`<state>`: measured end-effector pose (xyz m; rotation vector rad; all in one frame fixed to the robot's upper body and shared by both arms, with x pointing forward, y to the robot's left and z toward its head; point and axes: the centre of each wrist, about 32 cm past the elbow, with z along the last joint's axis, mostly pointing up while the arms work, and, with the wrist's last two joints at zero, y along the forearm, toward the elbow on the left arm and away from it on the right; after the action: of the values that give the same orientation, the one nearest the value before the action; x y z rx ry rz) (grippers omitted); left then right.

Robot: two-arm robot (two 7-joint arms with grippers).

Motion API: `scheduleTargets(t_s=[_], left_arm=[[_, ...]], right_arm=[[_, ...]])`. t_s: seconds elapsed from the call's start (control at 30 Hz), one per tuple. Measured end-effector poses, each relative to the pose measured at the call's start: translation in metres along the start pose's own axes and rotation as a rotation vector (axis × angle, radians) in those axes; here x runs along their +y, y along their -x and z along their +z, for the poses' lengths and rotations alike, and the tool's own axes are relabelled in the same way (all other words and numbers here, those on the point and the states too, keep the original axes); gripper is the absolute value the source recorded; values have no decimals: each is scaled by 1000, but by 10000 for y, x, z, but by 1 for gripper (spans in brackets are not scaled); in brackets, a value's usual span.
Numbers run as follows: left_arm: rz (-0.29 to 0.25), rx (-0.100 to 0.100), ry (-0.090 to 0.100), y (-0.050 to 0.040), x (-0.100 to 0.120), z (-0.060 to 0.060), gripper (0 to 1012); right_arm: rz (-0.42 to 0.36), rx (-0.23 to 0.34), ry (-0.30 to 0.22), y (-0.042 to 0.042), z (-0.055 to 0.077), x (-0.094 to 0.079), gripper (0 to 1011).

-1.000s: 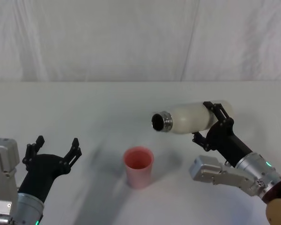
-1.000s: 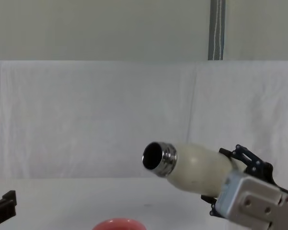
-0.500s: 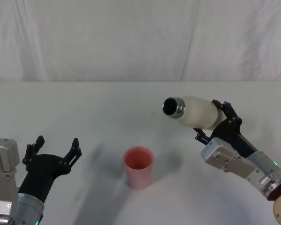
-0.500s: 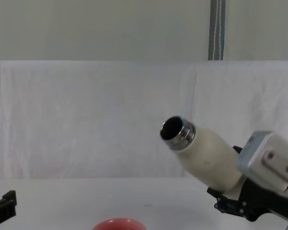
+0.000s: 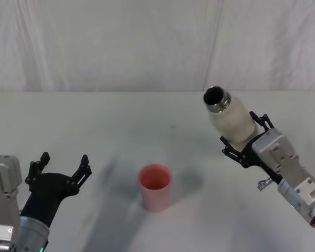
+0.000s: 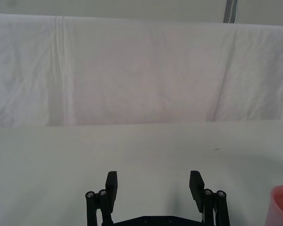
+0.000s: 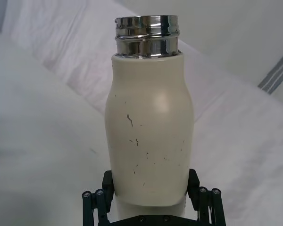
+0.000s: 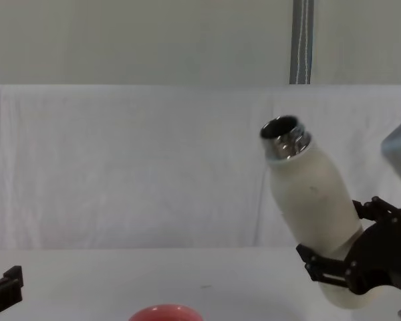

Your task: Grasp the thermos with one hand and pour water into the cup lid.

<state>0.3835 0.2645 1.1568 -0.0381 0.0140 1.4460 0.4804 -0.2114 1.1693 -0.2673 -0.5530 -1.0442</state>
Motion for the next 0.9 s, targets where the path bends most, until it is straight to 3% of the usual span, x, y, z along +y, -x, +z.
scheduleTargets(t_s=[0.03,0.07,0.27,0.3,0.33,0.37,0.57,0.67,0.9], left_arm=[[0,0,0,0,0,0,1001],[0,0,0,0,0,0,1001],[0,0,0,0,0,0,1001],[0,0,0,0,0,0,1001],[0,0,0,0,0,0,1001],[0,0,0,0,0,0,1001],[0,0,0,0,0,0,1001],[0,0,0,0,0,0,1001],[0,0,0,0,0,0,1001]], right_arm=[[2,39,0,-12,16,-20,953],[2,39,0,-12,16,-20,953],[7,243,4,-59,53,-115,953],[7,243,4,-59,53,-115,953],[9,306,7,-67,65,-145,953],[9,306,7,-67,65,-145,953],[-2,461,25,-83,94,-212,953],[-6,514,31,-90,105,-229,953],[-12,566,40,-91,110,-266,953]])
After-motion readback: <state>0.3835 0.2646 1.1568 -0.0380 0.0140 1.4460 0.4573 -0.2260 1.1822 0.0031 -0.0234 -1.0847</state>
